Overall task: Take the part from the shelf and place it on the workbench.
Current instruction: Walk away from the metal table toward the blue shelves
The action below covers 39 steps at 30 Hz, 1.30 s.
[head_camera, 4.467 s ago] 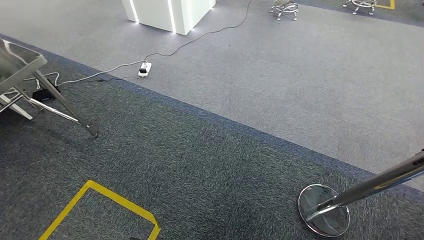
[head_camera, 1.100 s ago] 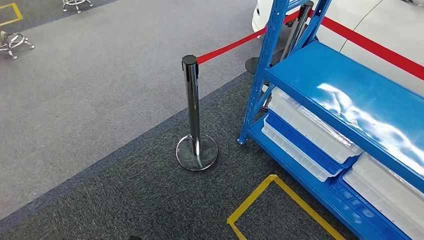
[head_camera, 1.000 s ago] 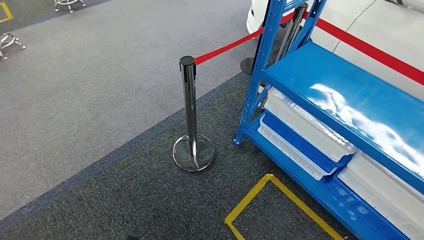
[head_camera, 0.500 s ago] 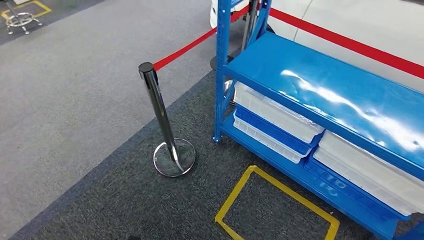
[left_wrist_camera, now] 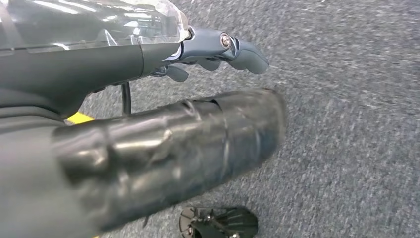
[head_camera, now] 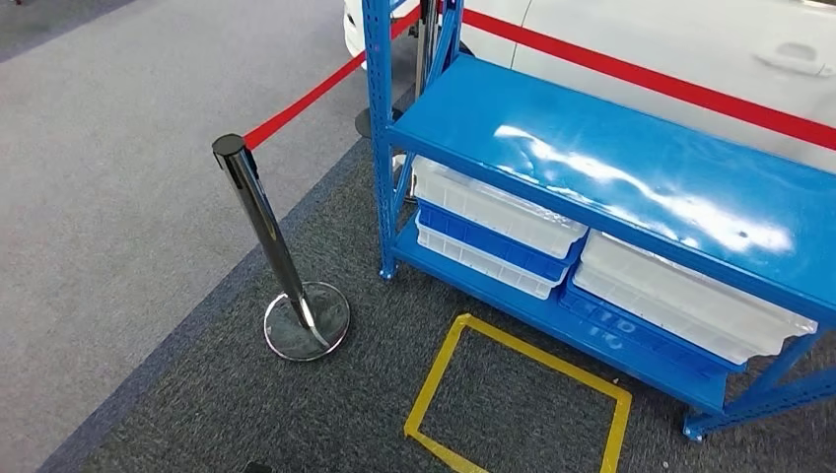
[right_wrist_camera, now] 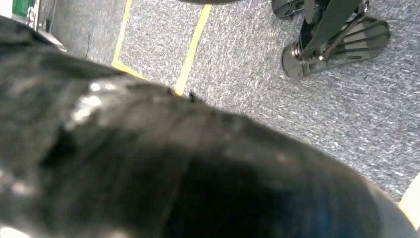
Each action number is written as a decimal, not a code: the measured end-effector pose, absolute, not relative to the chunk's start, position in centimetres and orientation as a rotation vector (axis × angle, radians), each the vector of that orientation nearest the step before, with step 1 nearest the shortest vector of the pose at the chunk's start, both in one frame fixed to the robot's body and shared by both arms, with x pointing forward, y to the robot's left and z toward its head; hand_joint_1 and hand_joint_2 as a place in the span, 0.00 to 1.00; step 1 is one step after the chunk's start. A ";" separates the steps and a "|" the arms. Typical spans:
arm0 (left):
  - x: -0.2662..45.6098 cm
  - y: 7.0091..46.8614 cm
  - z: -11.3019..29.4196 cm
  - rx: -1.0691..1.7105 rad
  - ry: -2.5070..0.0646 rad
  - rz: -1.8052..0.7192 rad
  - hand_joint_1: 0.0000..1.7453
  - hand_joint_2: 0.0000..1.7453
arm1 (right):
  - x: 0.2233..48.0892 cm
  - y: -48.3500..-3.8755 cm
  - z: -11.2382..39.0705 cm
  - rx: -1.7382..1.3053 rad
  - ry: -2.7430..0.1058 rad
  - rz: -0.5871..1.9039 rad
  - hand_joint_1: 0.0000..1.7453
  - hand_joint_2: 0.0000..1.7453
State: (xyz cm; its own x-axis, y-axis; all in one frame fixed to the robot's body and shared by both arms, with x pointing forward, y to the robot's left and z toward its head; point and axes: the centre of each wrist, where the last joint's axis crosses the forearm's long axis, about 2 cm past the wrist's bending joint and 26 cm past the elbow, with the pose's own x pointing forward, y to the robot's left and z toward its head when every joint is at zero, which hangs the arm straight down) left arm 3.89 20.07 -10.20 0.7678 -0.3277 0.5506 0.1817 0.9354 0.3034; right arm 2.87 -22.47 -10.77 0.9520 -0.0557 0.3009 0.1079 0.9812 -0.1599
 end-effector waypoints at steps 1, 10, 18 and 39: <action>3.8 20.1 -10.2 0.239 -0.638 -0.280 0.00 0.00 | 3.0 -22.5 -10.8 -0.176 -0.302 -0.083 0.00 0.00; 3.7 20.1 -10.2 0.238 -0.637 -0.280 0.00 0.00 | 3.2 -22.5 -10.7 -0.175 -0.308 -0.080 0.00 0.00; 3.8 20.1 -10.2 0.238 -0.639 -0.280 0.00 0.00 | 3.3 -22.5 -10.7 -0.175 -0.310 -0.080 0.00 0.00; 3.7 20.1 -10.2 0.241 -0.637 -0.281 0.00 0.00 | 3.1 -22.5 -10.7 -0.175 -0.307 -0.068 0.00 0.00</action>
State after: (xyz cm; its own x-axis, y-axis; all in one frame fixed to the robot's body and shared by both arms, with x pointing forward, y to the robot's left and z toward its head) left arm 3.68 20.13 -10.23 0.7682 -0.3300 0.5486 0.1833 0.9344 0.3054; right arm 3.09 -22.48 -10.75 0.9512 -0.0398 0.3060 0.0927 0.9827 -0.1605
